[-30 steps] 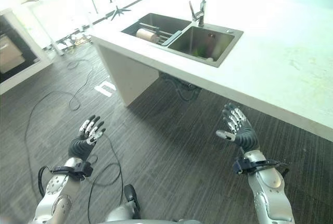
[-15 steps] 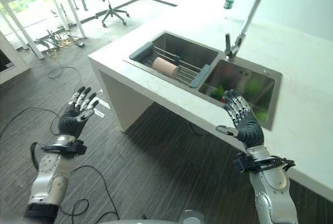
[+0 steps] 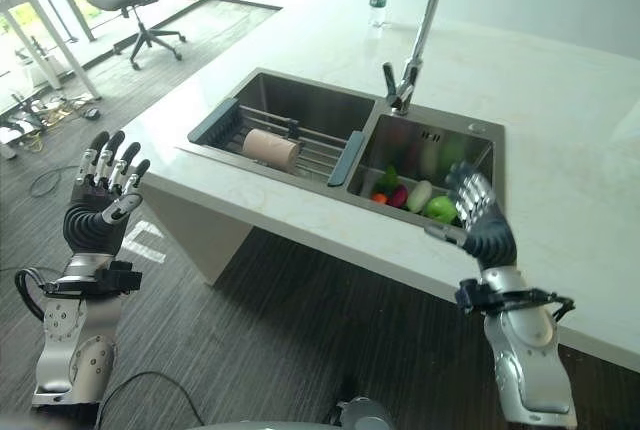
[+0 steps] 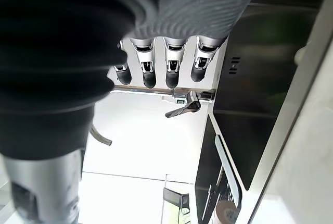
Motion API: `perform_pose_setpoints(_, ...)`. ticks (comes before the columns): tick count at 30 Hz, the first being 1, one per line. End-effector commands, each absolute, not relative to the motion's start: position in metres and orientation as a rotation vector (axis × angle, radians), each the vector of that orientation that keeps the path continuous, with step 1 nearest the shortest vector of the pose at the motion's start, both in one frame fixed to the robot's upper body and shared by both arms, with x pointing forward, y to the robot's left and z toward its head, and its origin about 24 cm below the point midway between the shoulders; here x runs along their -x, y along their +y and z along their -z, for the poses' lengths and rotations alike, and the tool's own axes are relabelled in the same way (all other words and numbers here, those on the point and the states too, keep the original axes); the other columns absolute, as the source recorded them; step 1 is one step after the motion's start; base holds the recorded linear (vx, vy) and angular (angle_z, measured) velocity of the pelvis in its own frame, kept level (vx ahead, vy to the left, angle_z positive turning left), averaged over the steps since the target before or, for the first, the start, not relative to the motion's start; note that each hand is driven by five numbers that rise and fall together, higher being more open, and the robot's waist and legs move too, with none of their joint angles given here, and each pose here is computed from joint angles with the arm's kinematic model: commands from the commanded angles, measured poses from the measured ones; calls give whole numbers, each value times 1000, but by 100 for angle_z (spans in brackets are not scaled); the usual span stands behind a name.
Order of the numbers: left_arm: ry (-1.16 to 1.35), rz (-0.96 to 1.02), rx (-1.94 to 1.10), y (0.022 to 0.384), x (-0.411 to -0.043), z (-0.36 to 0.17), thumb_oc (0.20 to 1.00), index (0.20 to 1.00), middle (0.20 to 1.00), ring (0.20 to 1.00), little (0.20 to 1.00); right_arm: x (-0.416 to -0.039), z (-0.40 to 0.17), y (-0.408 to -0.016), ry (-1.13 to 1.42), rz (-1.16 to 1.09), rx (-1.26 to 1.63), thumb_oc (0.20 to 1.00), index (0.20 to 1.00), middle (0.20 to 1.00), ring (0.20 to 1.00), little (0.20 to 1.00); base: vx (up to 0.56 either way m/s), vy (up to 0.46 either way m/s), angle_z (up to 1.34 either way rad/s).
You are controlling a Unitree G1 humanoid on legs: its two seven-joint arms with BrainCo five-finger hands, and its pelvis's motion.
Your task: Place the dishes in the dishwasher.
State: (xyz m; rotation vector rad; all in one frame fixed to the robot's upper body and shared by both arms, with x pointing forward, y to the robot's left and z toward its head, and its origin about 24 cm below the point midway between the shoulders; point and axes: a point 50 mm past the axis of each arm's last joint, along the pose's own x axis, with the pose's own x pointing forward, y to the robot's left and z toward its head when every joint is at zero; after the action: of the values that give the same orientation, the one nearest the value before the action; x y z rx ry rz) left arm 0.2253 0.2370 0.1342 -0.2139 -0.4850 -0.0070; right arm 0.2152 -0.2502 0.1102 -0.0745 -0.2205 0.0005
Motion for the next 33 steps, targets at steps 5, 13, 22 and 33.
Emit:
perform_pose_setpoints(5,-620,53,181,241,-222,-160,1000,1000,1000,1000,1000,-217,-140,-251,-410,69,53,1000,1000,1000,1000,1000,58,-202,-14)
perform_pose_setpoints(13,-646,81,248,234,-217,-160,1000,1000,1000,1000,1000,-223,-149,-257,-427,71,105,1000,1000,1000,1000,1000,65,-109,-24)
perform_pose_setpoints(22,-693,53,291,249,-199,-154,1000,1000,1000,1000,1000,-217,-157,-261,-444,8,137,1000,1000,1000,1000,1000,283,348,-79)
perform_pose_setpoints(33,-712,139,210,240,-215,-174,1000,1000,1000,1000,1000,-203,-140,-258,-384,33,83,1000,1000,1000,1000,1000,293,445,-18)
